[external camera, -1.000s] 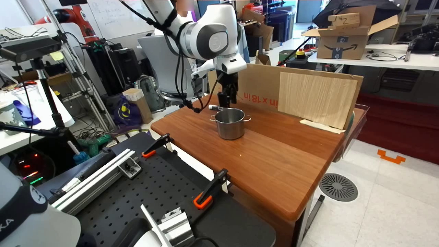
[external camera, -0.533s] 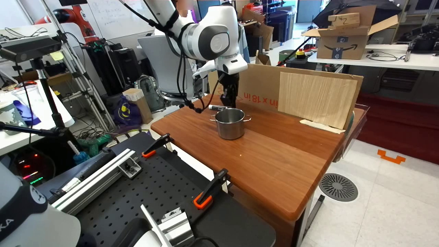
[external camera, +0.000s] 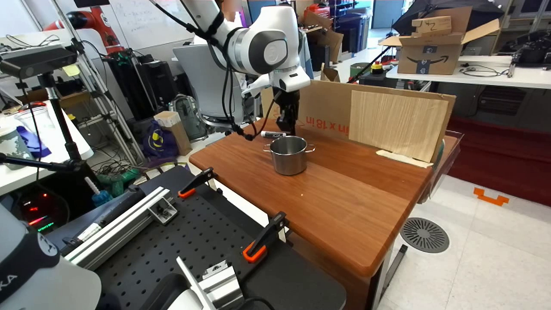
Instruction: Place the marker in the pot
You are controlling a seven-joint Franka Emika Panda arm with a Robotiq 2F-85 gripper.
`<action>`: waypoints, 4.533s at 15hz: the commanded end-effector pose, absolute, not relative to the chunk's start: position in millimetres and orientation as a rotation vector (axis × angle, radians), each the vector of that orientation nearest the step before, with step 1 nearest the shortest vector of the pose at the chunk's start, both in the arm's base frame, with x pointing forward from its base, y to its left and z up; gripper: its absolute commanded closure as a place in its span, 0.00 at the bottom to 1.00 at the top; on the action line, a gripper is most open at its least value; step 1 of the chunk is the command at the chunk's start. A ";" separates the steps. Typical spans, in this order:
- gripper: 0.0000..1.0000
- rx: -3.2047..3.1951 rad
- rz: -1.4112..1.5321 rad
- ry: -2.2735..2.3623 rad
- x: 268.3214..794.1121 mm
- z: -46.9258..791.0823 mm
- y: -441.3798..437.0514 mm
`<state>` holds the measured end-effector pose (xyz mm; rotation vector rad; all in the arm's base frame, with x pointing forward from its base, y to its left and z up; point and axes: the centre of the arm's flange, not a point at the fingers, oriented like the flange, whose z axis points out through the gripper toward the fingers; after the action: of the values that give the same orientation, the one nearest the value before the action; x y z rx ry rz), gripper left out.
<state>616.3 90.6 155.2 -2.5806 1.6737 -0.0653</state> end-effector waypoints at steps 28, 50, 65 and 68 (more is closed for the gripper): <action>0.95 -3.046 -1.058 1.108 496.8 275.2 44.4; 0.41 -3.151 -1.075 1.069 475.4 210.0 33.3; 0.00 -3.187 -0.879 1.084 476.5 236.5 40.3; 0.00 -3.187 -0.759 1.053 475.8 258.4 47.3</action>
<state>480.2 43.7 226.9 -3.1799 1.0775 -0.8735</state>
